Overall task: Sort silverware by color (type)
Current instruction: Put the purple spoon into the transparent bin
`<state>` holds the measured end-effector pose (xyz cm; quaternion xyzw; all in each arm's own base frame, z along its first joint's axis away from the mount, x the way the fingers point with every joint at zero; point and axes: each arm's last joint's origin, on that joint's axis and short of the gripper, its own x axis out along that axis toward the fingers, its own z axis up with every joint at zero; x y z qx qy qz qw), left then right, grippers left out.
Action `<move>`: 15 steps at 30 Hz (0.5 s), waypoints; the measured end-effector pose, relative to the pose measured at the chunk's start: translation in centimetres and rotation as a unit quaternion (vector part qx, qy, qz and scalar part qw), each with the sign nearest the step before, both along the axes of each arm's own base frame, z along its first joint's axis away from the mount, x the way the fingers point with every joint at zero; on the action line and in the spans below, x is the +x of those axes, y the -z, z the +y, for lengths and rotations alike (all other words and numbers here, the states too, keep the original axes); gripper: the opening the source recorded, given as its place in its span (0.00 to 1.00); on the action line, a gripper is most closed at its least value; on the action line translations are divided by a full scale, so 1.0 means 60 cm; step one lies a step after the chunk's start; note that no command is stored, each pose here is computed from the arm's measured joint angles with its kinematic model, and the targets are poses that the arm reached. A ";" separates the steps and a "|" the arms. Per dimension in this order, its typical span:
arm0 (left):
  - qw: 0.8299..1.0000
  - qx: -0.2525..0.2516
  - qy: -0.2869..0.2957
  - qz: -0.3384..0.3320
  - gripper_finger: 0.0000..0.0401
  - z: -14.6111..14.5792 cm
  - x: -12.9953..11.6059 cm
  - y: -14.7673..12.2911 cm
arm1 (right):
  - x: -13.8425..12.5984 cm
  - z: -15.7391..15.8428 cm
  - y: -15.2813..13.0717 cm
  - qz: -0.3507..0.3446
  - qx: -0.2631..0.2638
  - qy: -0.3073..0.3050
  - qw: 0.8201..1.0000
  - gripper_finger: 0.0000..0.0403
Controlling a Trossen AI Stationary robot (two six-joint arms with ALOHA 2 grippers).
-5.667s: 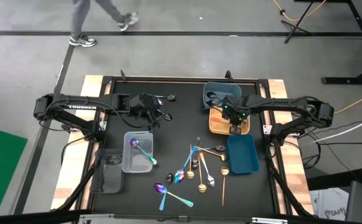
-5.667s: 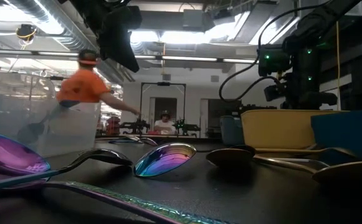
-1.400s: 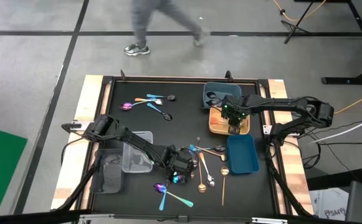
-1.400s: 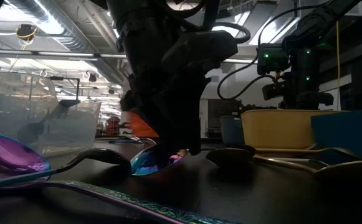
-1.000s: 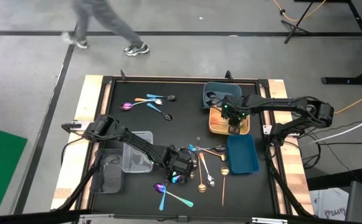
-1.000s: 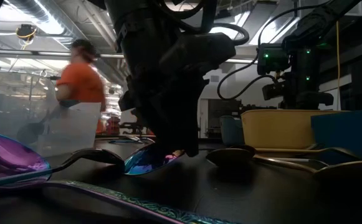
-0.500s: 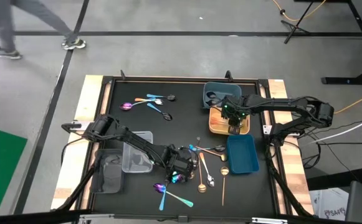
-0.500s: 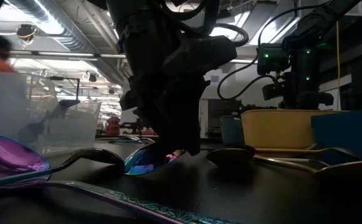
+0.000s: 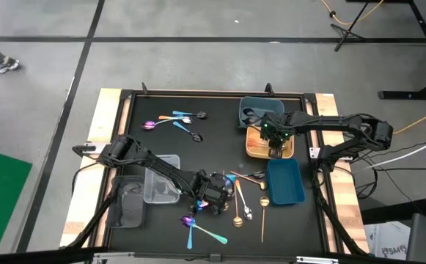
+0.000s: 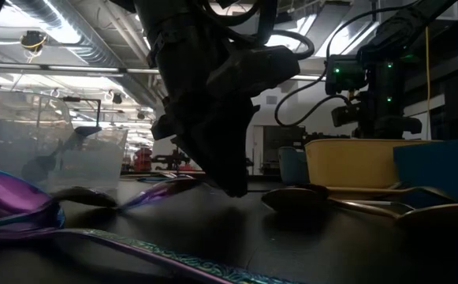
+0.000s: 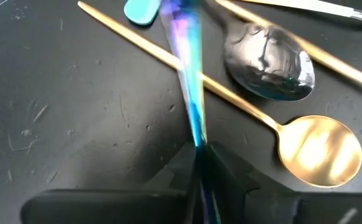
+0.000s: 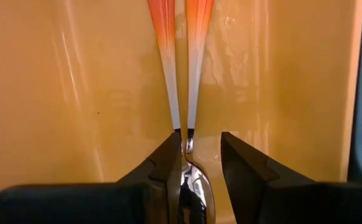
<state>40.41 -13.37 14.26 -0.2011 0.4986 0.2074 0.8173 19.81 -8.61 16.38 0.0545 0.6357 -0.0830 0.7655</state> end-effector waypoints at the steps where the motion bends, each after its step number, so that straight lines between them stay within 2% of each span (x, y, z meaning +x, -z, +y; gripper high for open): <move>1: 1.000 0.000 0.000 0.000 0.07 0.000 0.000 0.000 | 0.000 0.000 0.000 -0.001 -0.001 0.000 1.000 0.25; 6: 1.000 0.000 0.000 0.000 0.03 0.000 0.000 0.000 | 0.004 -0.002 -0.001 -0.013 -0.006 0.000 1.000 0.25; 15: 1.000 0.001 -0.005 -0.001 0.03 0.006 0.002 0.000 | 0.006 -0.003 -0.001 -0.019 -0.008 0.000 1.000 0.25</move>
